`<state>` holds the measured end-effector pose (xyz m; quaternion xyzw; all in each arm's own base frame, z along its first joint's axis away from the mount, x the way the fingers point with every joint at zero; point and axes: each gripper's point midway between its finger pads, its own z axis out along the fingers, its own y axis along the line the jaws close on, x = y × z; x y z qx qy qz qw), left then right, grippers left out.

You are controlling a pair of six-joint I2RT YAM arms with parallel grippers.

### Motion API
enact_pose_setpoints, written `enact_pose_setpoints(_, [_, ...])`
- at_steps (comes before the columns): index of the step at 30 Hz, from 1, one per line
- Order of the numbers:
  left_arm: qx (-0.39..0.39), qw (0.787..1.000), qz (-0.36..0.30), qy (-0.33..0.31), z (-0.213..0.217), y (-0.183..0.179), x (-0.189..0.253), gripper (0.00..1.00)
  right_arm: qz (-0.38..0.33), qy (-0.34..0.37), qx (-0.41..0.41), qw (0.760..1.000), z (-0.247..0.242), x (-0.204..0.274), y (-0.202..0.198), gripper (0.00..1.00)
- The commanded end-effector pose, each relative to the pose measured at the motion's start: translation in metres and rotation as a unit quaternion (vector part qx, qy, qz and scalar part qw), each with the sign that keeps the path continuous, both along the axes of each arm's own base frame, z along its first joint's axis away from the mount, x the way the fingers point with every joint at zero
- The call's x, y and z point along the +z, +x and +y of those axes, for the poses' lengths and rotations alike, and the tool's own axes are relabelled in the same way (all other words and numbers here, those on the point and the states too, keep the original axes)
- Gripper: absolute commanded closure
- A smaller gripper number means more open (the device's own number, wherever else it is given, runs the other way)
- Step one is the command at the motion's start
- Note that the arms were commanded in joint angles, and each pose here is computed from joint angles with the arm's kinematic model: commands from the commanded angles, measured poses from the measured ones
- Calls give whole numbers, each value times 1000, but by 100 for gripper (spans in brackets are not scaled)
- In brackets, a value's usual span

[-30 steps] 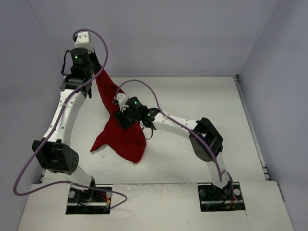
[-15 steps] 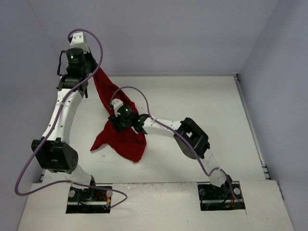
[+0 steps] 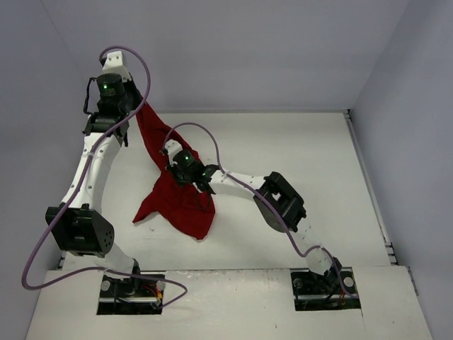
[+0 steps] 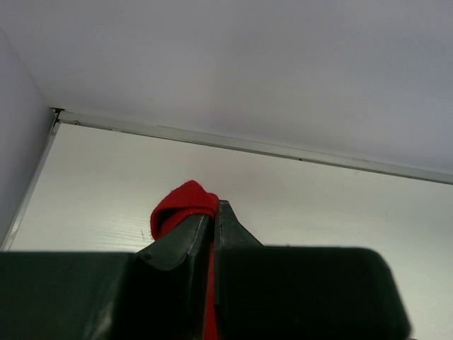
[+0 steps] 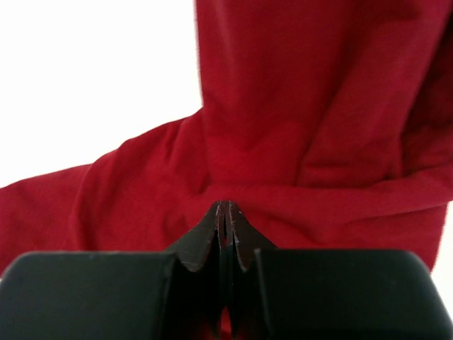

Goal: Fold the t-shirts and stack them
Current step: Flatten out the tshirt

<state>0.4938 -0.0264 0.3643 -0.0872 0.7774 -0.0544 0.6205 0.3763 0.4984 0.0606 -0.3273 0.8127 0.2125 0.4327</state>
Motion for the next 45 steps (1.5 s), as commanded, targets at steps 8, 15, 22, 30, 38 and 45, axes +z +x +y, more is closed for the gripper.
enact_pose_setpoints(8, [8,997,-82,5,12,-14,56,100,-101,64,47,992,-11,147,-6,54])
enact_pose_setpoints(15, [8,997,-77,1,11,-15,49,100,-88,22,26,996,11,103,-15,45])
enact_pose_setpoints(22, [-11,997,-80,-8,4,-19,52,100,-67,-13,-19,997,8,56,4,47])
enact_pose_setpoints(30, [-10,997,-79,-9,6,-21,49,100,-61,-36,-28,997,7,28,12,47])
enact_pose_setpoints(38, [-7,997,-78,-5,9,-22,48,100,-58,-37,-29,997,3,26,18,83])
enact_pose_setpoints(45, [-4,998,-69,4,15,-22,41,100,-79,6,-3,997,-7,96,7,100])
